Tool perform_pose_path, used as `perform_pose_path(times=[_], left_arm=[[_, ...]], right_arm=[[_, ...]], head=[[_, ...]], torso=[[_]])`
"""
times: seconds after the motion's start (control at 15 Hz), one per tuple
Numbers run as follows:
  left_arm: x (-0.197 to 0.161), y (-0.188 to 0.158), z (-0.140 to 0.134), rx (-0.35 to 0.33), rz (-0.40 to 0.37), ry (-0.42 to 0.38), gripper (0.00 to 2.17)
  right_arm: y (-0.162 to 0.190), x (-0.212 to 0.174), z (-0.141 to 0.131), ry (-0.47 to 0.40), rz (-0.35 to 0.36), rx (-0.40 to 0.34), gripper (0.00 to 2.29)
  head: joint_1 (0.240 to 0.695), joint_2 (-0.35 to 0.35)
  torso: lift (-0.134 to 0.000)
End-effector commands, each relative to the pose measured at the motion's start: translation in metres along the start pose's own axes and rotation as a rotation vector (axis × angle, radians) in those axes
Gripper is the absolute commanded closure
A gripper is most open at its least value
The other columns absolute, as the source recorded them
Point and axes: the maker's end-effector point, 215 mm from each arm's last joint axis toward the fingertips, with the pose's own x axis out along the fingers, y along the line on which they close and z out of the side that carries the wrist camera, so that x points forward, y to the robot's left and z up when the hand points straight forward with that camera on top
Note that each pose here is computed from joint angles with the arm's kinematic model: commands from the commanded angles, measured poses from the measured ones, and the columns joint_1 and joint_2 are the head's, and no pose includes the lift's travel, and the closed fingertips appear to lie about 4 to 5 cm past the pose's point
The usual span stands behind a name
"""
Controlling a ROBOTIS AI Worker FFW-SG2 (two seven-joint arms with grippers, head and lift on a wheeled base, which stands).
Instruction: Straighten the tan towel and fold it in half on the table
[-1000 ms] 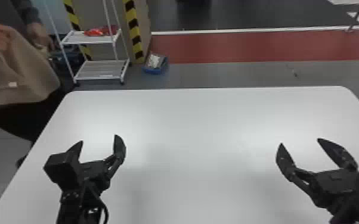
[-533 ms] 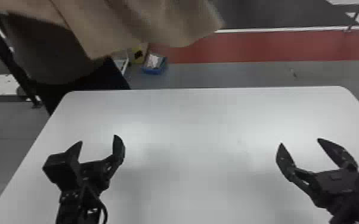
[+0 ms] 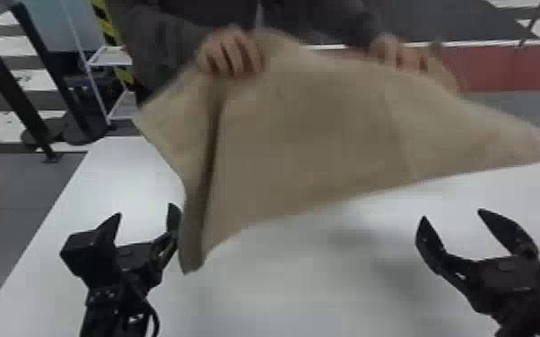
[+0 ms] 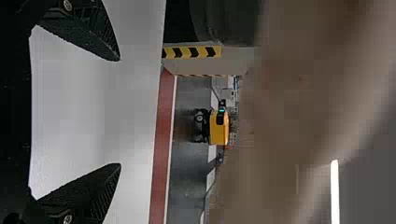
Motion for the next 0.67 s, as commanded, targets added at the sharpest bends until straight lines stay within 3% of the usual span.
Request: perform_pose_path(times=[0.0, 0.6], left_arm=[[-0.0002, -0.0003, -0.0019, -0.003, 0.001, 0.005, 0.06], [-0.0016, -0.0012, -0.0017, -0.005, -0.002, 0.004, 0.06]], right_arm=[[-0.0012, -0.0003, -0.0001, 0.0, -0.002, 0.0, 0.07], [-0.0001, -0.0012, 0.0016, 0.005, -0.001, 0.0, 0.07]], head=[[0.695, 0.079], [0.695, 0.076]], torso=[[-0.123], [-0.123]])
